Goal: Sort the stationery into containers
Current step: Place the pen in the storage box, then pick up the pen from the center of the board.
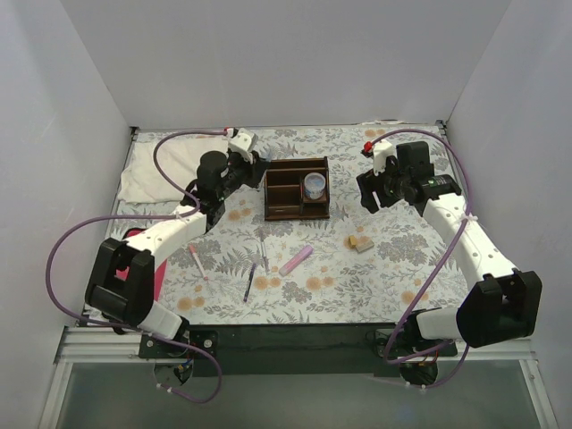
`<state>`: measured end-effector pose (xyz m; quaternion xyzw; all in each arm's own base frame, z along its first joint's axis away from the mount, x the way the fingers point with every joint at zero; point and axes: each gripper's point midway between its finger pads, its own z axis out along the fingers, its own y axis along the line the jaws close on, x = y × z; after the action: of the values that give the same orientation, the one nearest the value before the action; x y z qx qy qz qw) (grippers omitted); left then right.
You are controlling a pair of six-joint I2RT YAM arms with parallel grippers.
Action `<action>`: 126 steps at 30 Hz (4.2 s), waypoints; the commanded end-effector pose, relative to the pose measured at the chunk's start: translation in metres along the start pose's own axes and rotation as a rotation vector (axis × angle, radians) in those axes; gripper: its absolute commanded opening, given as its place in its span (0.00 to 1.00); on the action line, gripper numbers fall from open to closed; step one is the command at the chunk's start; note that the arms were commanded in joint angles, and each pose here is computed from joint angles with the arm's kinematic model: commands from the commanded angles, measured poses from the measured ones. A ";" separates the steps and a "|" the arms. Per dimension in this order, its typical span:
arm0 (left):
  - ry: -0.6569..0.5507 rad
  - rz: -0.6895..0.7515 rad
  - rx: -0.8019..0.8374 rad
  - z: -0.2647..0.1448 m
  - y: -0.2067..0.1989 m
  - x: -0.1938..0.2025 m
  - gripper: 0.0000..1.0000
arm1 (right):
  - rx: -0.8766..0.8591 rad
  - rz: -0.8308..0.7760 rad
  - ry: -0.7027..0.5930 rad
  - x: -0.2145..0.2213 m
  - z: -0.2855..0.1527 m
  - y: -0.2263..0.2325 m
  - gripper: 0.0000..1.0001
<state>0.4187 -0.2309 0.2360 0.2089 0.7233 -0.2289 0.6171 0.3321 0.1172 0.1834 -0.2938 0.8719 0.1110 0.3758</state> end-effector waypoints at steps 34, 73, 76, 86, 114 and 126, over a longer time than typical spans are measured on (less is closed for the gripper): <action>-0.364 0.020 0.119 0.045 -0.012 0.015 0.00 | 0.234 -0.093 0.070 -0.005 -0.013 -0.049 0.79; 0.679 -0.306 -0.055 -0.128 -0.037 0.099 0.34 | -0.041 -0.008 -0.007 -0.009 0.016 -0.001 0.79; 0.747 -0.318 -0.088 -0.133 -0.034 0.128 0.33 | -0.064 0.007 -0.019 -0.010 0.015 0.005 0.79; 0.959 -0.372 -0.109 -0.155 -0.057 0.186 0.36 | -0.067 0.035 -0.035 -0.002 0.007 0.013 0.80; 1.057 -0.302 -0.180 -0.155 -0.065 0.241 0.38 | -0.078 0.042 -0.033 0.017 0.005 0.021 0.80; 1.118 -0.230 -0.242 -0.151 -0.067 0.262 0.17 | -0.062 0.022 -0.041 0.012 0.006 0.016 0.81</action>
<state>0.2238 -0.2017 0.0199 0.1558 0.9717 -0.1030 0.1446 0.3110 0.1251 0.1545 -0.2885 0.8769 0.1495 0.3541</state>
